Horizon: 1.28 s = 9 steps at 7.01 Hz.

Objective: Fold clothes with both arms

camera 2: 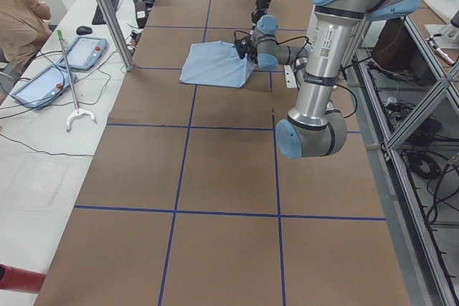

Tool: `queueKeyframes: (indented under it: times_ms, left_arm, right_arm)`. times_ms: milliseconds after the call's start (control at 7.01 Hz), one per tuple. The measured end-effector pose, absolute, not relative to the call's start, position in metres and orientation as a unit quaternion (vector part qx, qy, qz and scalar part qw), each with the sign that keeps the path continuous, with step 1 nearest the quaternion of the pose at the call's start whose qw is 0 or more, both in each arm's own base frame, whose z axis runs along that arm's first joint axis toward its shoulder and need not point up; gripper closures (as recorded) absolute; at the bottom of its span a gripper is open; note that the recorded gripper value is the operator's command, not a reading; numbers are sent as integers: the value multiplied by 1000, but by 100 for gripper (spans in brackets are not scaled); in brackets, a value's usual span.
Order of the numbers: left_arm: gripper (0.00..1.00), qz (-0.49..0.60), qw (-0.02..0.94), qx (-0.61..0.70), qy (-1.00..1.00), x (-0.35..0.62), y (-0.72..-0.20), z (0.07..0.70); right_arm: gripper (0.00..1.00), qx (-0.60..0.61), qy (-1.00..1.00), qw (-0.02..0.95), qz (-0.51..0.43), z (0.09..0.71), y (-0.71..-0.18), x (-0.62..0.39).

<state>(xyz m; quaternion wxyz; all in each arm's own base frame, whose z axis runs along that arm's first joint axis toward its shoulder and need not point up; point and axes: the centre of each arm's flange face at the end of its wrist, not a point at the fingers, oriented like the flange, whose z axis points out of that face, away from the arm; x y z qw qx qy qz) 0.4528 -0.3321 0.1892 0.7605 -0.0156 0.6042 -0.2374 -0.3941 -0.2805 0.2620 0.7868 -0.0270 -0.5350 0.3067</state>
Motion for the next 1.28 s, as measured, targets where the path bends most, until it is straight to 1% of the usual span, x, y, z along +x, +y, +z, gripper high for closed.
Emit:
queueKeyframes:
  times_ms: [285,713,998,1283]
  left_arm:
    - [100,-250,758,27,602,434,-375,173]
    - [100,-258,767,62,585,448,-428,182]
    - [100,-262,763,85,585,458,-466,199]
    - [100,-263,765,104,579,457,-493,209]
  right_arm:
    - [100,-9,-533,786,313,258,-345,-390]
    - [100,-10,-520,781,345,252,-446,-398]
    - [100,-12,-507,784,358,256,-488,-410]
    - [100,-3,-489,795,360,264,-526,-421]
